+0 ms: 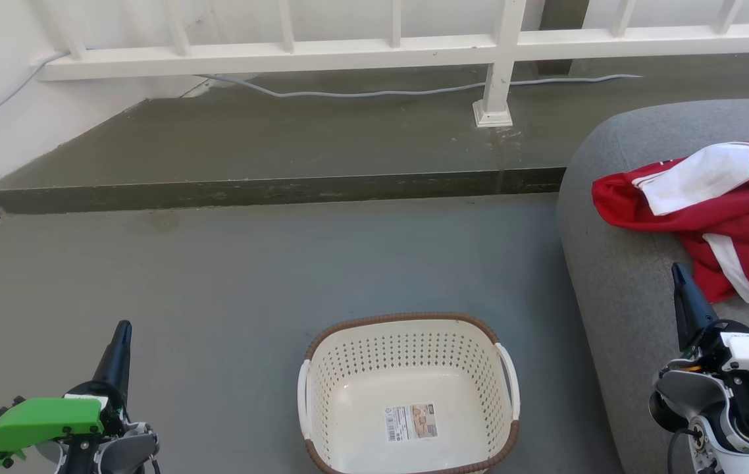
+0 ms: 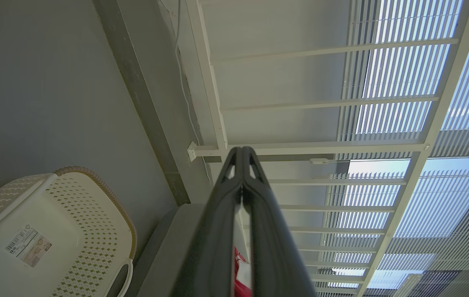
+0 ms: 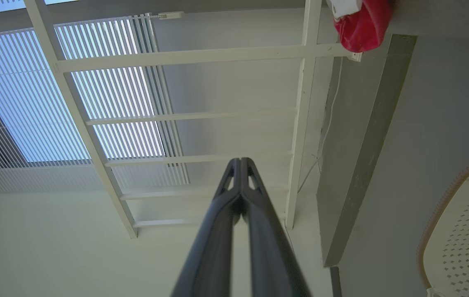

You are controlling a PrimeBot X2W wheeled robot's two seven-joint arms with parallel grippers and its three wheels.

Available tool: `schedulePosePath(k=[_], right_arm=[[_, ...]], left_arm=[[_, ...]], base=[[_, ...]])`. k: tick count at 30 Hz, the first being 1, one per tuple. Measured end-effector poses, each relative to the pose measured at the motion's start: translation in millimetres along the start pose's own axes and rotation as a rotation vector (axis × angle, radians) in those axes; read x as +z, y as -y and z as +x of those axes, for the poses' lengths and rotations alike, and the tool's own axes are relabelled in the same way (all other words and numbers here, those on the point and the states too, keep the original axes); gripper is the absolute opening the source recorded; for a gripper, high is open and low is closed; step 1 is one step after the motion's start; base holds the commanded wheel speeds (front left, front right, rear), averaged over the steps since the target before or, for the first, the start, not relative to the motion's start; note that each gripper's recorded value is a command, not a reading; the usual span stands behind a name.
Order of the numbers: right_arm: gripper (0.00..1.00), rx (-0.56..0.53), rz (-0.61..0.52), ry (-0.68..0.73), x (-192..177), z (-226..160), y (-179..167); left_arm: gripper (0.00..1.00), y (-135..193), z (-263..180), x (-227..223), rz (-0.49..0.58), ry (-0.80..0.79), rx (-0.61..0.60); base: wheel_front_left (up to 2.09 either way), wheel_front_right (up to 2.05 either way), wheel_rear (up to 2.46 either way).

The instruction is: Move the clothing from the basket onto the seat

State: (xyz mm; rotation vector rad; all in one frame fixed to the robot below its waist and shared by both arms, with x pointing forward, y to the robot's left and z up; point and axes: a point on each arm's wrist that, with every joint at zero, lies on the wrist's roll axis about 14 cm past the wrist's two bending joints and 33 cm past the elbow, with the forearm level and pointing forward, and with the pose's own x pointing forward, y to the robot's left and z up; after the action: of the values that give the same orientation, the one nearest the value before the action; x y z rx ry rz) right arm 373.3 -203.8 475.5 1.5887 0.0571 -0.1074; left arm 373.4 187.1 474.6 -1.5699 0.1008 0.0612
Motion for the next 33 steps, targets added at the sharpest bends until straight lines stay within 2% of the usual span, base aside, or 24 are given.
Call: schedulePosePath(k=[33], right_arm=[[0.0, -0.003, 0.001, -0.003, 0.1, -0.1, 1.1]], left_arm=[[0.0, -0.2, 0.1, 0.4, -0.001, 0.001, 0.001]], base=[[0.0, 0.0, 0.0]])
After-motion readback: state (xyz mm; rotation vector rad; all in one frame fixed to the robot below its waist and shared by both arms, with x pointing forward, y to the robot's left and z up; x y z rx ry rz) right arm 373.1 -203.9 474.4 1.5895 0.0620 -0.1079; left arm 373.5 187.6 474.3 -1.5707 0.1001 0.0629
